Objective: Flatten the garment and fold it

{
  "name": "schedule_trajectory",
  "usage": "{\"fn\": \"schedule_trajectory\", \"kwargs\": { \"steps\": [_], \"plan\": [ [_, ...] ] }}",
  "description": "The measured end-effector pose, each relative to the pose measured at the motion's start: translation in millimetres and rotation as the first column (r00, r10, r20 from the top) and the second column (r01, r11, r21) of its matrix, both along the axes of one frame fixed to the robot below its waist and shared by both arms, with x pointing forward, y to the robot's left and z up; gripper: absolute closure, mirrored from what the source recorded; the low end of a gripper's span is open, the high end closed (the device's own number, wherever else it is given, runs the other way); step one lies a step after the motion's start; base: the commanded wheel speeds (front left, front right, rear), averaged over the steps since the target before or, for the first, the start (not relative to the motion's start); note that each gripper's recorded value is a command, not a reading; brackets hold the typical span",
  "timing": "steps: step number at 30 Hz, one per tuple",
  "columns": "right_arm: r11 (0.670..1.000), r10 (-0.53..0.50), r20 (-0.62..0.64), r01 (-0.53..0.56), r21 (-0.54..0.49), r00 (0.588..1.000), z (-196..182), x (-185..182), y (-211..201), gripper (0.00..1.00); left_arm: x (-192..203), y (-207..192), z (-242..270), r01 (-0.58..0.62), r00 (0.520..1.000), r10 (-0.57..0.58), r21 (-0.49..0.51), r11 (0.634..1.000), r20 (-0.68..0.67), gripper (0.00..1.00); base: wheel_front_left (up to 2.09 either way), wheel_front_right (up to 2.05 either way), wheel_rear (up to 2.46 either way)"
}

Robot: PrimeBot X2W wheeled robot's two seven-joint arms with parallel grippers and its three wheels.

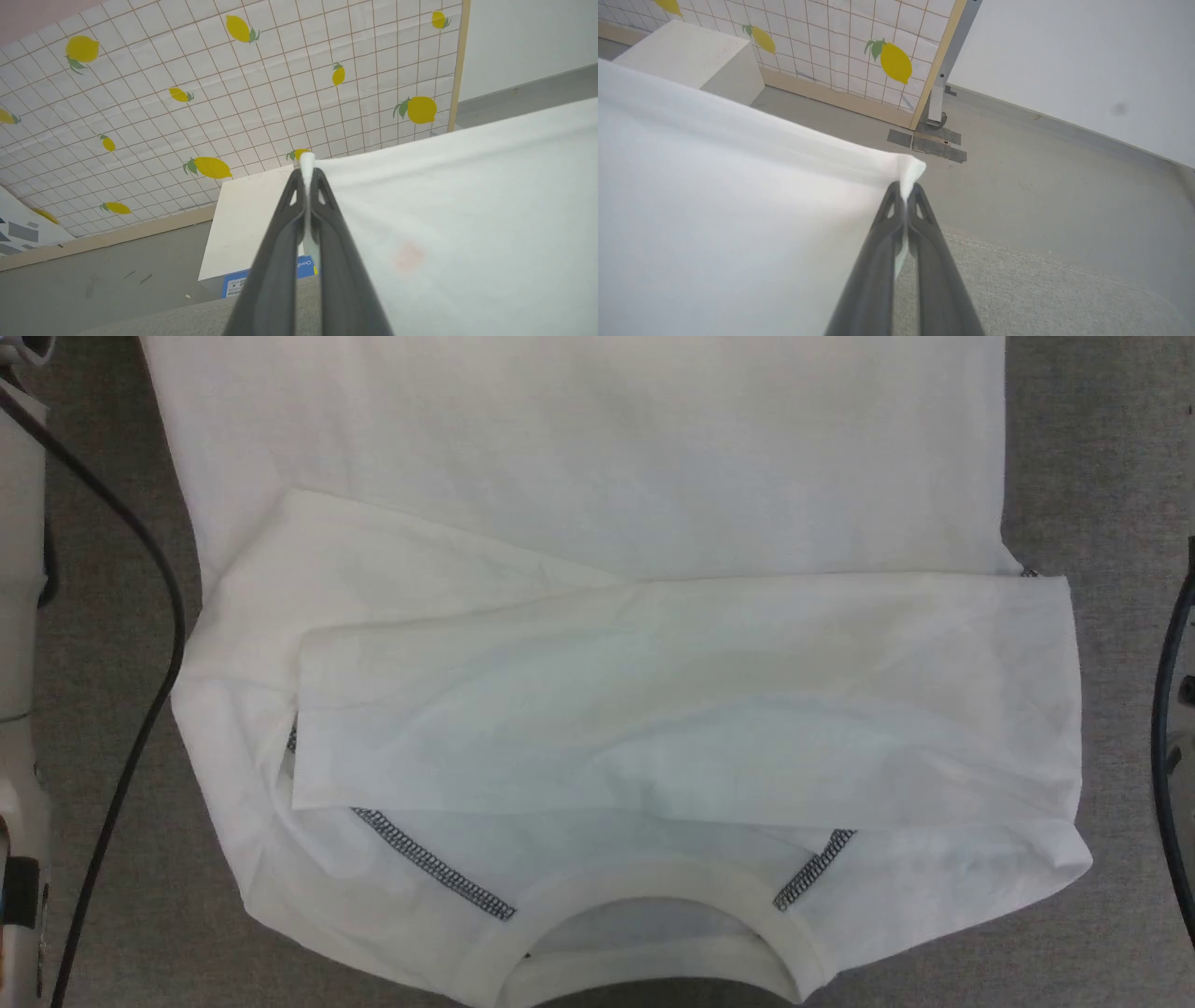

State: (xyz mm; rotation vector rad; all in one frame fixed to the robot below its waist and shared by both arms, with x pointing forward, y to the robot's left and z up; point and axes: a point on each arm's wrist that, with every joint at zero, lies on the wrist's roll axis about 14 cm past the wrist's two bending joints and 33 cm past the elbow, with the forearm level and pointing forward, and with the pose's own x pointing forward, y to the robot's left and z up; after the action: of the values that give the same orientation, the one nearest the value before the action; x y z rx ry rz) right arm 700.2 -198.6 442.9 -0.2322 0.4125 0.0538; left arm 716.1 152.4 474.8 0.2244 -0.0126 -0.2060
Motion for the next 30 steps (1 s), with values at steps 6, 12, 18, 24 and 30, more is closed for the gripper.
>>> {"fn": "schedule_trajectory", "kwargs": {
  "steps": [6,12,18,24,30],
  "plan": [
    [0.992,0.128,0.124,-0.129,0.002,0.984,22.5,-13.2,25.1,1.0,-14.1,-2.1,16.5,0.043,0.998,-0.041,-0.039,0.998,0.047,1.0,0.0,0.0,0.0],
    [0.971,0.226,0.203,-0.238,0.034,0.953,35.5,-60.0,36.5,1.0,-59.1,1.7,16.0,0.069,0.996,-0.065,-0.075,0.995,0.056,1.0,0.0,0.0,0.0],
    [0.955,0.26,0.225,-0.284,0.083,0.939,49.0,-128.2,32.1,1.0,-129.8,7.6,16.6,0.091,0.996,-0.087,-0.13,0.987,0.035,1.0,0.0,0.0,0.0],
    [0.957,0.231,0.168,-0.255,0.141,0.958,48.7,-200.7,17.3,1.0,-214.4,8.8,5.1,0.085,0.992,-0.103,-0.223,0.971,-0.072,1.0,0.0,0.0,0.0],
    [0.968,0.186,0.023,-0.187,0.166,0.982,30.1,-267.5,1.0,1.0,-283.7,10.0,-4.6,0.047,0.978,-0.103,-0.292,0.955,-0.182,1.0,0.0,0.0,0.0]
  ]
}}
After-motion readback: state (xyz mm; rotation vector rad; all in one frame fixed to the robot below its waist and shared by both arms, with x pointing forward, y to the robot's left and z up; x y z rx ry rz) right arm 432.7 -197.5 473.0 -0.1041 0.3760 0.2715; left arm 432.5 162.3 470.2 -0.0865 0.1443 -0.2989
